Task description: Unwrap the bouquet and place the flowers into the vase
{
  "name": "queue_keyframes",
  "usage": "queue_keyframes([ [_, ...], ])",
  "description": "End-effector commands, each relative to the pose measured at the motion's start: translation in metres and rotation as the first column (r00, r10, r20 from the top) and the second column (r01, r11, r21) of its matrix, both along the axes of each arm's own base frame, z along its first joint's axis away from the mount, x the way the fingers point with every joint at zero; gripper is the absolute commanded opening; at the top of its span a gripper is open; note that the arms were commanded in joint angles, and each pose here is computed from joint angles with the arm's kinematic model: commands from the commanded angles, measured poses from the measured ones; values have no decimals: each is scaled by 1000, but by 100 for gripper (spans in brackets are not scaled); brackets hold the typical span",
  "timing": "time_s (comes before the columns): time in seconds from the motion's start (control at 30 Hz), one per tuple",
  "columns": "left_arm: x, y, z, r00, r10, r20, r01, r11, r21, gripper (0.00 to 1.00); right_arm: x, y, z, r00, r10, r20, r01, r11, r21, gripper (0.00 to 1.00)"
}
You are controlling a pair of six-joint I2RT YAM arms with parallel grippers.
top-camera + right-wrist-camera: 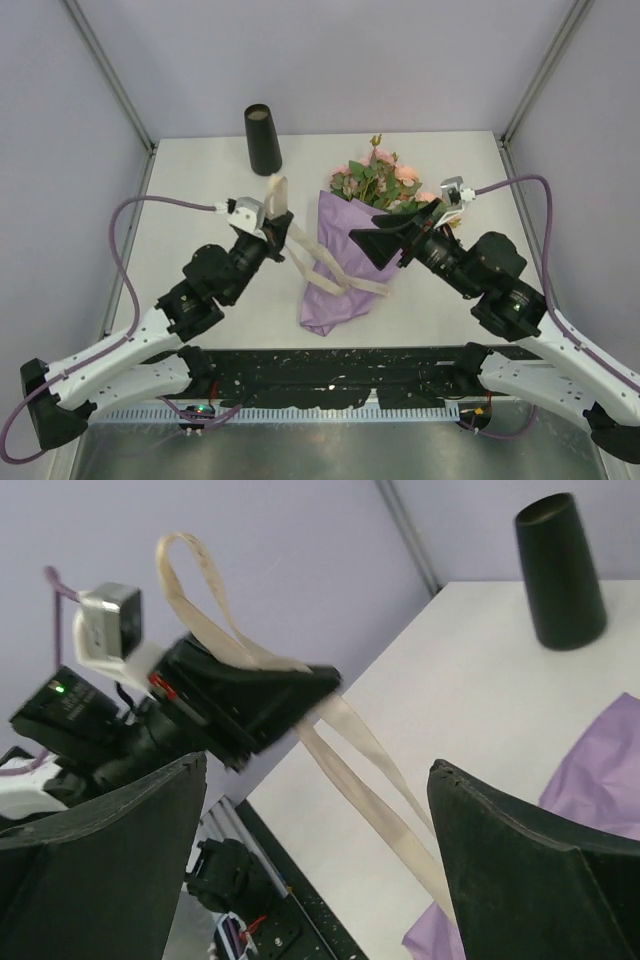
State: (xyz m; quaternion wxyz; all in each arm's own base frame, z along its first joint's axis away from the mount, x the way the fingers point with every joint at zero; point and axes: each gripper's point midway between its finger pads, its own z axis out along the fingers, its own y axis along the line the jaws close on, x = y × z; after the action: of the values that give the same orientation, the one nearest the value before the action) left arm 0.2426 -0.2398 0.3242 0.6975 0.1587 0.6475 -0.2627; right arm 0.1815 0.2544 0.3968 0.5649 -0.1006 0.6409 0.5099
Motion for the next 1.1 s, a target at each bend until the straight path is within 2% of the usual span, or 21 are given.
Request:
queue_keyframes([
  [0.0,31,108,49,884,464,53,-467,881,81,0,19,-38,-13,975,-221,-17,220,975,-19,95],
  [0.17,46,194,76,724,690,-24,-685,722,93,0,28,-58,-37,943,-328,-61,324,944,-57,95],
  [0.33,53,251,117,565,825,16,-821,560,110,0,29,-61,-42,938,-343,-46,338,937,-88,95],
  [0.47,69,272,126,491,871,21,-856,478,196,0,37,-68,-63,911,-405,-83,392,910,-134,95],
  [0.53,81,273,111,481,877,5,-848,464,255,0,43,-72,-82,878,-454,-152,434,889,-148,96],
  [0.6,96,263,80,501,864,-44,-816,488,309,0,48,-76,-99,843,-498,-205,472,866,-161,95],
  [0.67,109,249,40,545,831,-107,-755,543,368,1,52,-81,-114,805,-536,-255,509,844,-171,96],
  [0.73,118,233,-2,585,790,-184,-681,601,419,10,54,-85,-126,771,-567,-288,535,823,-189,96],
  [0.83,123,215,-65,590,741,-319,-561,661,498,32,54,-87,-142,747,-585,-315,544,811,-215,96],
  [1.0,112,199,-129,514,705,-489,-453,707,543,69,53,-84,-156,748,-576,-330,528,818,-230,96],
  [1.07,101,198,-143,478,699,-531,-448,714,538,88,52,-84,-161,746,-576,-334,526,817,-235,96],
])
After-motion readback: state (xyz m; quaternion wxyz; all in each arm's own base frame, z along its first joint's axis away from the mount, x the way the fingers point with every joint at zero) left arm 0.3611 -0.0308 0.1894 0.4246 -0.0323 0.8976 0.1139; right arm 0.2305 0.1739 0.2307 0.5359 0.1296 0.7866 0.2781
